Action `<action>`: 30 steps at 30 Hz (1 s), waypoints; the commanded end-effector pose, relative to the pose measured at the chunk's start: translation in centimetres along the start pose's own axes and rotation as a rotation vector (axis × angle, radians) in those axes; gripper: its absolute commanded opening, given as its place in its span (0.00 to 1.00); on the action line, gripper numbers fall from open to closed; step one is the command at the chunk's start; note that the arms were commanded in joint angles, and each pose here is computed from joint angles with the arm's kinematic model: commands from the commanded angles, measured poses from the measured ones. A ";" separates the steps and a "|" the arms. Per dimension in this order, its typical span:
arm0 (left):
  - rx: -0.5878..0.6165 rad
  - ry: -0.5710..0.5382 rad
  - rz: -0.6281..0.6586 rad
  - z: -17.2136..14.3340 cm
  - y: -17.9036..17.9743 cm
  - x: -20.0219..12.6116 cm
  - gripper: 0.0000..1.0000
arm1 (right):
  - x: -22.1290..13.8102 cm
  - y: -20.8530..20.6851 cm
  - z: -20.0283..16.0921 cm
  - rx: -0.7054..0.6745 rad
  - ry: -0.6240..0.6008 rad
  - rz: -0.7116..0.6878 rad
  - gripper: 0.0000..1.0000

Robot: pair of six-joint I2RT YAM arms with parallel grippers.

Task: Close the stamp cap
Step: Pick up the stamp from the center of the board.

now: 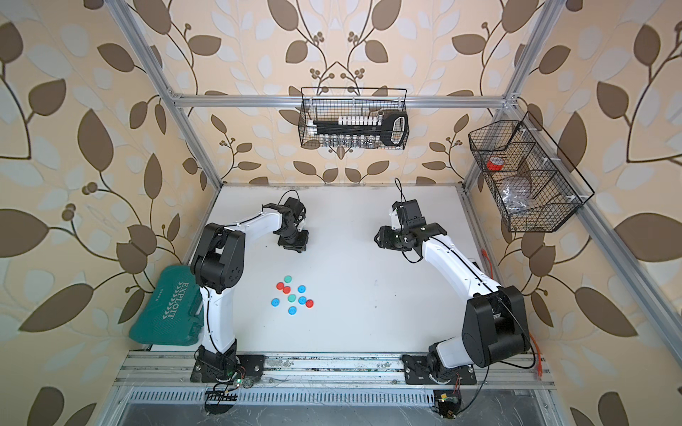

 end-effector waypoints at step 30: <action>0.014 0.080 0.046 -3.1 -0.7 -0.2 0.35 | 0.7 -1.2 -1.2 0.044 0.028 -0.009 0.51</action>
Point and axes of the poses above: each gripper's point midway between its finger pads, its own x axis out along the fingers, its own y axis along the line the jaws close on, z = x × y, the point moved 3 cm from there along -x, back along the fingers, and after that the axes turned 15 degrees about x, right-handed, at the moved point
